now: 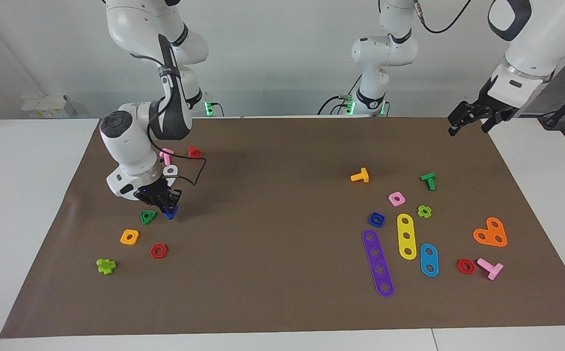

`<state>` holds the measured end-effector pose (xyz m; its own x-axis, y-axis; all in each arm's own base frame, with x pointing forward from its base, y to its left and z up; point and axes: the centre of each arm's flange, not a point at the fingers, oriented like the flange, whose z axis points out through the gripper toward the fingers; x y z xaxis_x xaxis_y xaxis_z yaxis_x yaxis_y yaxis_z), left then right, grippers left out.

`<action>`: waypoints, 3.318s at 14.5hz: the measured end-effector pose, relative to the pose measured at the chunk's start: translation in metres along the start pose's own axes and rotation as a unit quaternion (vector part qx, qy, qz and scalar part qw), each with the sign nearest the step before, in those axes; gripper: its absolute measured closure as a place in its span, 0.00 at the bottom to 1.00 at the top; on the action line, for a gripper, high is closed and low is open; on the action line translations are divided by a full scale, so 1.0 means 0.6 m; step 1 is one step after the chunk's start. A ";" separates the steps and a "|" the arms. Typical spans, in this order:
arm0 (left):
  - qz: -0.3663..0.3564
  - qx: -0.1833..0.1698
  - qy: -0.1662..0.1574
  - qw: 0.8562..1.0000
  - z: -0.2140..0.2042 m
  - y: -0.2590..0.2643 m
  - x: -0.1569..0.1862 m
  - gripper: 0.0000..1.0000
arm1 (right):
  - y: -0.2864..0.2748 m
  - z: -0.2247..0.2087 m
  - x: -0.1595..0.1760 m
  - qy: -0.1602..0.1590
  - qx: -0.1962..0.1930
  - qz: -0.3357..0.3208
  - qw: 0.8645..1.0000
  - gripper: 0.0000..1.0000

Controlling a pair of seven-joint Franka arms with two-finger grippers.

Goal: Unscrew and place screws in storage area

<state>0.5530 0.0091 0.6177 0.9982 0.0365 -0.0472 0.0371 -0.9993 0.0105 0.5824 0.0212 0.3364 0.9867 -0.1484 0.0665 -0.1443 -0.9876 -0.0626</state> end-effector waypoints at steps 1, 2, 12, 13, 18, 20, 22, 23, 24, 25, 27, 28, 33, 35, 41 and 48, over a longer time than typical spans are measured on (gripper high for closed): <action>0.005 0.000 0.003 1.000 0.000 0.010 0.001 0.00 | 0.005 0.004 -0.003 0.001 0.006 0.005 1.000 0.81; 0.012 0.000 0.005 1.000 -0.001 0.022 0.001 0.00 | 0.007 0.004 -0.004 0.005 0.010 0.009 1.000 0.81; 0.031 0.000 0.020 0.999 -0.025 0.060 -0.008 0.00 | 0.005 0.036 0.003 0.043 0.016 0.014 0.999 0.65; 0.030 0.000 0.022 0.999 -0.028 0.058 -0.010 0.00 | 0.004 0.033 0.005 0.047 0.016 0.014 0.999 0.55; 0.021 0.000 0.020 1.000 -0.026 0.040 -0.014 0.00 | -0.007 -0.098 0.049 0.060 0.028 0.010 0.998 0.01; 0.019 0.000 0.019 1.000 -0.025 0.038 -0.013 0.00 | -0.005 -0.164 0.058 0.064 0.032 0.011 0.997 0.00; 0.019 0.000 0.015 1.000 -0.019 0.036 -0.015 0.00 | 0.005 -0.209 0.056 0.055 0.034 0.014 0.998 0.00; 0.018 0.000 0.012 1.000 -0.015 0.035 -0.017 0.00 | 0.015 -0.233 0.049 0.044 0.034 0.017 0.998 0.00; 0.018 0.000 0.010 1.000 -0.012 0.035 -0.019 0.00 | 0.025 -0.261 0.038 0.029 0.034 0.020 0.999 0.00; 0.018 0.000 0.009 1.000 -0.011 0.035 -0.021 0.00 | 0.034 -0.291 0.024 0.016 0.035 0.023 0.999 0.00; 0.018 0.000 0.009 1.000 -0.011 0.035 -0.023 0.00 | 0.058 -0.354 -0.010 -0.007 0.037 0.033 0.999 0.00; 0.018 0.000 0.009 1.000 -0.012 0.035 -0.025 0.00 | 0.072 -0.381 -0.026 -0.019 0.038 0.037 0.998 0.00; 0.033 0.001 0.006 0.999 -0.010 0.046 -0.028 0.00 | 0.109 -0.497 -0.059 -0.049 -0.004 0.039 0.998 0.00; 0.048 0.002 0.005 0.999 -0.009 0.053 -0.029 0.00 | 0.099 -0.513 -0.062 -0.047 -0.011 0.032 0.998 0.00; 0.078 0.002 0.005 0.997 -0.010 0.055 -0.030 0.00 | 0.089 -0.510 -0.062 -0.047 -0.037 -0.023 0.998 0.00; 0.061 0.001 0.004 0.998 -0.009 0.025 -0.029 0.00 | 0.045 -0.513 -0.062 -0.045 -0.039 -0.023 0.998 0.00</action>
<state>0.5366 -0.0062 0.6243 0.9956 -0.0857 -0.0371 -0.0852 -0.9963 0.0141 0.5185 -0.0159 0.6386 0.9946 -0.1018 -0.0215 -0.1014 -0.9947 0.0165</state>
